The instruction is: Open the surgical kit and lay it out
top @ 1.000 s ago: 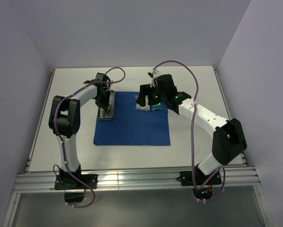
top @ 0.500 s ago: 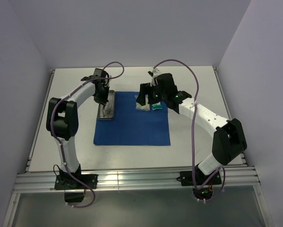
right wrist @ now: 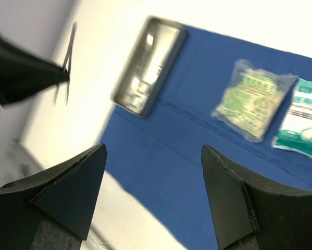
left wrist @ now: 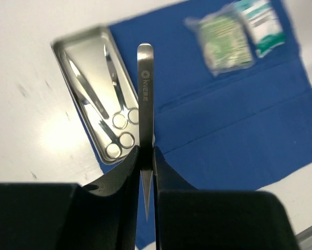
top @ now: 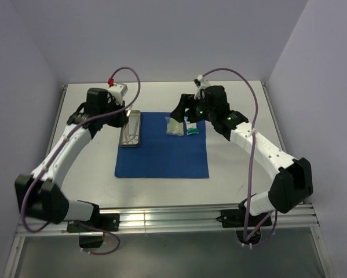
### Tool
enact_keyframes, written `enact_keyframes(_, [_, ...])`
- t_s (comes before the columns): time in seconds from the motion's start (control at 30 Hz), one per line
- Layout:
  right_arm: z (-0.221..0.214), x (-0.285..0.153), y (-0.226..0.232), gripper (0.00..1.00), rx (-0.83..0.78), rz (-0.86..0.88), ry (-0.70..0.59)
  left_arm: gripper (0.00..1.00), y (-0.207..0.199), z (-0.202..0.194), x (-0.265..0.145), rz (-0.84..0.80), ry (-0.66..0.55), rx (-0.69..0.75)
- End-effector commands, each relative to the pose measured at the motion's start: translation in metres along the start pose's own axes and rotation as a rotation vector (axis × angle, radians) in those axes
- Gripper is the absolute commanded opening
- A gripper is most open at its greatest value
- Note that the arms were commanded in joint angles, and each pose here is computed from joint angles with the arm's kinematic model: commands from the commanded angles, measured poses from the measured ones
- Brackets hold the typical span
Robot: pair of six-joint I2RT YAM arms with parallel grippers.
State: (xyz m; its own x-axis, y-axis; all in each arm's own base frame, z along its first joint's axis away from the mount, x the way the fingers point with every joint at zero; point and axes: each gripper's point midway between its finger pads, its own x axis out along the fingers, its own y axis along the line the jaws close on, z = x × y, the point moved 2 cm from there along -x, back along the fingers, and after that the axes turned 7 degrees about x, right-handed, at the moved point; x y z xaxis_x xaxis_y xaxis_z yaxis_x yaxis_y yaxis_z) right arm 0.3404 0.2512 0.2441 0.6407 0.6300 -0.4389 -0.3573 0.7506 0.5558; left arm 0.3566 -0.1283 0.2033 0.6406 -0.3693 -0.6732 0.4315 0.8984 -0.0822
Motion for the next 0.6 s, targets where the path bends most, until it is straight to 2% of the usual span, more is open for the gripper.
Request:
enact_keyframes(0.0, [0.024, -0.033, 0.028, 0.81, 0.154, 0.134, -0.079, 0.00, -0.023, 0.030, -0.047, -0.087, -0.285, 0.238])
enact_keyframes(0.07, [0.016, -0.040, 0.034, 0.80, 0.203, 0.160, -0.026, 0.00, -0.029, 0.018, -0.053, -0.084, -0.321, 0.336])
enact_keyframes(0.1, [0.017, -0.046, 0.038, 0.80, 0.208, 0.166, -0.013, 0.00, -0.029, 0.021, -0.069, -0.052, -0.374, 0.436])
enact_keyframes(0.17, [0.006, -0.052, 0.042, 0.79, 0.242, 0.185, 0.045, 0.00, -0.039, 0.006, -0.071, -0.067, -0.390, 0.558])
enact_keyframes(0.2, [0.001, -0.059, 0.045, 0.79, 0.247, 0.201, 0.057, 0.00, -0.043, 0.006, -0.084, -0.054, -0.436, 0.627])
enact_keyframes(0.23, [-0.003, -0.064, 0.050, 0.79, 0.251, 0.229, 0.079, 0.00, -0.045, 0.004, -0.088, -0.037, -0.455, 0.747])
enact_keyframes(0.27, [-0.008, -0.068, 0.052, 0.79, 0.258, 0.234, 0.098, 0.00, -0.052, -0.013, -0.083, -0.058, -0.449, 0.818])
enact_keyframes(0.3, [-0.011, -0.075, 0.054, 0.79, 0.254, 0.241, 0.104, 0.00, -0.055, -0.011, -0.095, -0.028, -0.515, 0.891])
enact_keyframes(0.37, [-0.021, -0.083, 0.055, 0.79, 0.244, 0.236, 0.138, 0.00, -0.059, -0.027, -0.090, 0.005, -0.537, 1.072])
enact_keyframes(0.4, [-0.026, -0.089, 0.056, 0.79, 0.238, 0.236, 0.144, 0.00, -0.059, -0.022, -0.102, 0.063, -0.597, 1.184])
enact_keyframes(0.47, [-0.039, -0.096, 0.058, 0.78, 0.224, 0.229, 0.182, 0.00, -0.065, -0.037, -0.097, 0.074, -0.610, 1.308])
enact_keyframes(0.53, [-0.054, -0.096, 0.057, 0.78, 0.215, 0.219, 0.224, 0.00, -0.067, -0.033, -0.109, 0.154, -0.688, 1.470])
enact_keyframes(0.57, [-0.062, -0.098, 0.056, 0.78, 0.206, 0.210, 0.249, 0.00, -0.071, -0.044, -0.102, 0.146, -0.698, 1.528])
